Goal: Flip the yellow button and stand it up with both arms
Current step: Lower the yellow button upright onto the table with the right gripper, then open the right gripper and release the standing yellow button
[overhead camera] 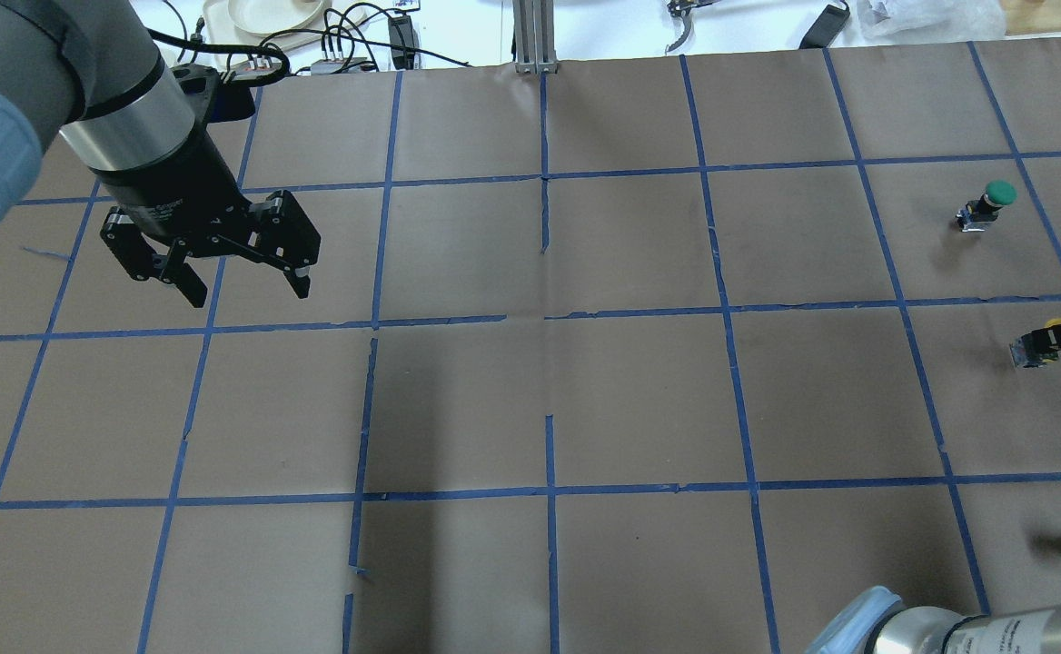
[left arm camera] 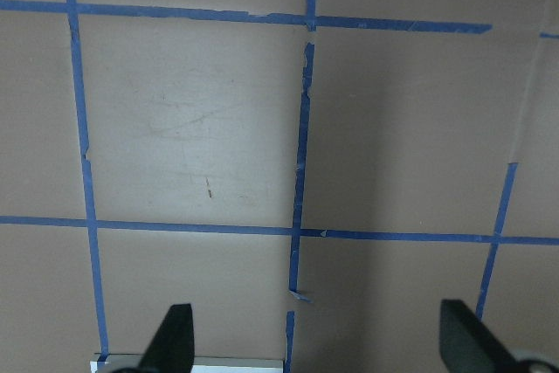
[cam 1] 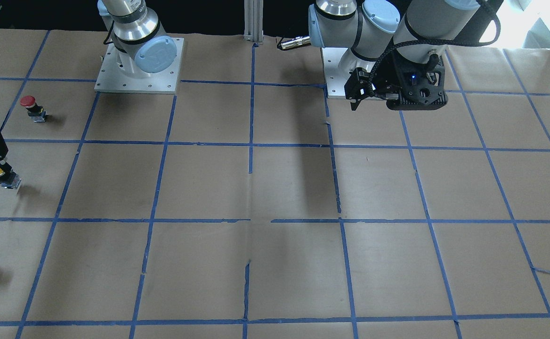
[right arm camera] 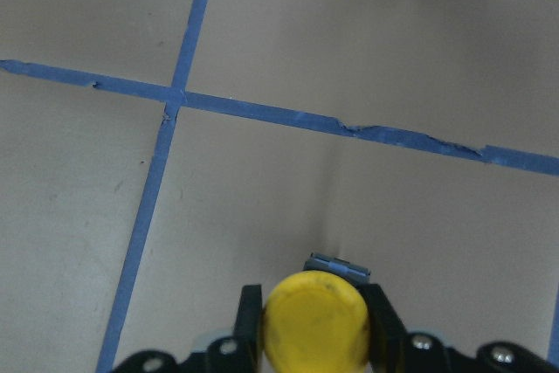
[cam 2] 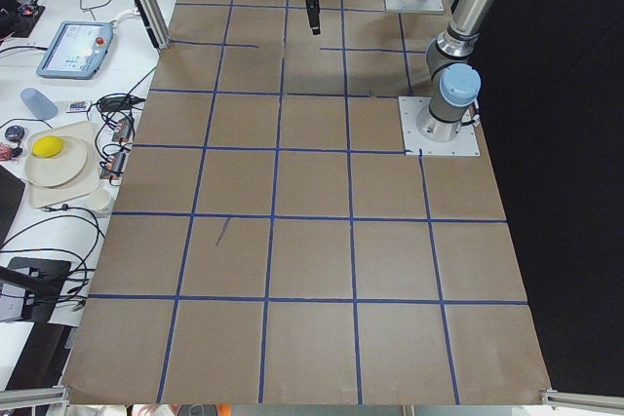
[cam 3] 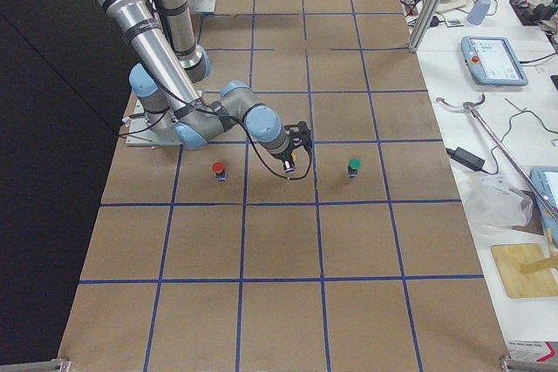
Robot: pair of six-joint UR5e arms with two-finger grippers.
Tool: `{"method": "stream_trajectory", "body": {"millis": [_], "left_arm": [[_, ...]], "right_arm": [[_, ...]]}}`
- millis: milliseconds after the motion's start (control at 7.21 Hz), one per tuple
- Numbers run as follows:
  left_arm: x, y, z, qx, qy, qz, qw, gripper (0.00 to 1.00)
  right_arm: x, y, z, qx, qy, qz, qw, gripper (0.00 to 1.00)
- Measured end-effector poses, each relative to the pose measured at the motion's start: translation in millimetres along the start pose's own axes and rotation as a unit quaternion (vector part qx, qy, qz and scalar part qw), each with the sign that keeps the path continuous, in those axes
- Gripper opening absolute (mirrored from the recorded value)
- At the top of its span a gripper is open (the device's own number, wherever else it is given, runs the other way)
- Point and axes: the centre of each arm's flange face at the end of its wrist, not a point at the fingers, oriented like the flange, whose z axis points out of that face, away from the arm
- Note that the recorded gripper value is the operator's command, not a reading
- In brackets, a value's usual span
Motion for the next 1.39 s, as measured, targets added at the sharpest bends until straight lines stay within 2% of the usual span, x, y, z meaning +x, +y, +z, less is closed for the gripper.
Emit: {"method": "stream_trajectory", "body": {"millis": [139, 277, 555, 971, 1109, 1387], "left_arm": [[0.3, 0.4, 0.1, 0.000, 0.000, 0.000, 1.0000, 1.00], [0.5, 0.5, 0.5, 0.000, 0.000, 0.001, 1.0000, 1.00], [1.1, 0.5, 0.4, 0.002, 0.000, 0.001, 1.0000, 1.00], [1.9, -0.1, -0.1, 0.007, -0.001, 0.002, 1.0000, 1.00], [2.3, 0.3, -0.7, 0.008, 0.000, 0.002, 1.0000, 1.00], [2.3, 2.8, -2.5, 0.010, 0.001, 0.002, 0.9999, 1.00]], "right_arm": [[0.5, 0.7, 0.4, 0.000, -0.001, 0.001, 1.0000, 0.57], [0.6, 1.0, 1.1, 0.000, -0.001, 0.001, 1.0000, 0.83], [1.3, 0.7, 1.1, 0.002, 0.001, 0.000, 1.0000, 0.97], [2.5, -2.6, -5.6, 0.004, 0.009, -0.001, 0.9999, 0.99], [4.3, -9.6, -16.0, 0.006, 0.017, -0.004, 0.9998, 0.99], [9.6, -44.6, -53.7, -0.002, 0.023, -0.017, 0.9996, 0.99]]}}
